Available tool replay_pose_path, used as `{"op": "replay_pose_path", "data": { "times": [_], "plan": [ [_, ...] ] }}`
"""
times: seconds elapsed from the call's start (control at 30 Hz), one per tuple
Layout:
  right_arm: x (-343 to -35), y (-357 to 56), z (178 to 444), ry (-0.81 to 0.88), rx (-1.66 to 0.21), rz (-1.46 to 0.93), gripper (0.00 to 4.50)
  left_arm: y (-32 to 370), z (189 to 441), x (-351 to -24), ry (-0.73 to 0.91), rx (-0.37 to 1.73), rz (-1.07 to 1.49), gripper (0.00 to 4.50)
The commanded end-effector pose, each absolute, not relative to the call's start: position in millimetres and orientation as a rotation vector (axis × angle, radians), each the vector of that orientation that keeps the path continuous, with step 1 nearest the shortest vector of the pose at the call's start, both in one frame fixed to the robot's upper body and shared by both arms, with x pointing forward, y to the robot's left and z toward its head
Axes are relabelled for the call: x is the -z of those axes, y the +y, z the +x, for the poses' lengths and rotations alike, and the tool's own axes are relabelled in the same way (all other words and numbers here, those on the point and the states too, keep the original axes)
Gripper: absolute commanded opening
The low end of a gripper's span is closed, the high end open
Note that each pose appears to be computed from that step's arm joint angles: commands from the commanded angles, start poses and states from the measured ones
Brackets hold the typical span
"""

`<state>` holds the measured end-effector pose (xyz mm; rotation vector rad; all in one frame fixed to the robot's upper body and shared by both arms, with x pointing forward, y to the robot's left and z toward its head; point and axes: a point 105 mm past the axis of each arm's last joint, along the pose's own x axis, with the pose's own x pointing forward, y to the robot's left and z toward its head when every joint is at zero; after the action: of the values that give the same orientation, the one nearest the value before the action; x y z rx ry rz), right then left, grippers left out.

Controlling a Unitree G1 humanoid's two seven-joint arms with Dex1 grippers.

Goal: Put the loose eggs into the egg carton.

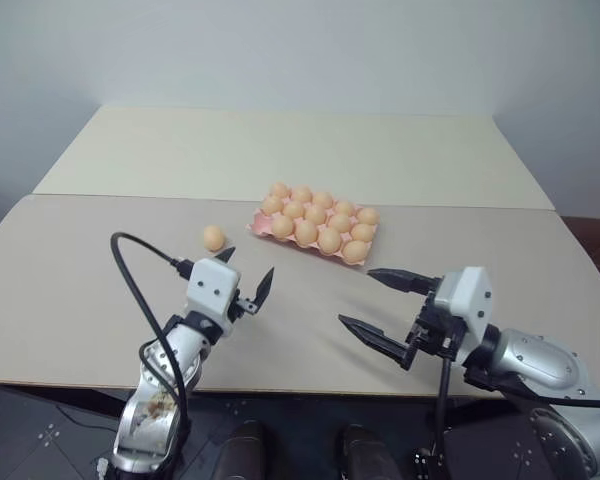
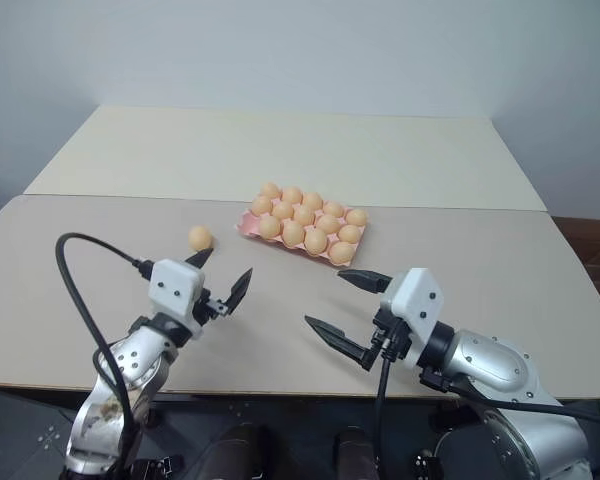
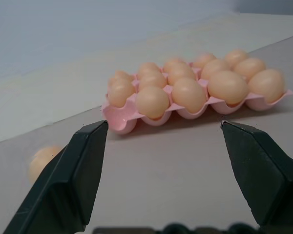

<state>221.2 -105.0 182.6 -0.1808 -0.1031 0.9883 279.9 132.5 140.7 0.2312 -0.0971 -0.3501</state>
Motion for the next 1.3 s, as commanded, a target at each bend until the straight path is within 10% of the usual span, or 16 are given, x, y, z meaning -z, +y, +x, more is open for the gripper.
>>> {"op": "replay_pose_path", "data": {
  "times": [0.03, 0.57, 1.3],
  "plan": [
    [-190, -106, 217, -0.159, -1.002, -0.179, 4.50, 140, 270, -153, -0.133, 0.293, 0.227, 4.01],
    [-199, -89, 217, -0.178, -1.091, -0.260, 4.50, 185, 281, -152, -0.052, 0.172, 0.200, 4.49],
    [-215, -54, 244, -0.221, -1.108, -0.349, 4.50, 208, 396, -151, 0.222, -0.015, 0.027, 4.49]
  ]
}}
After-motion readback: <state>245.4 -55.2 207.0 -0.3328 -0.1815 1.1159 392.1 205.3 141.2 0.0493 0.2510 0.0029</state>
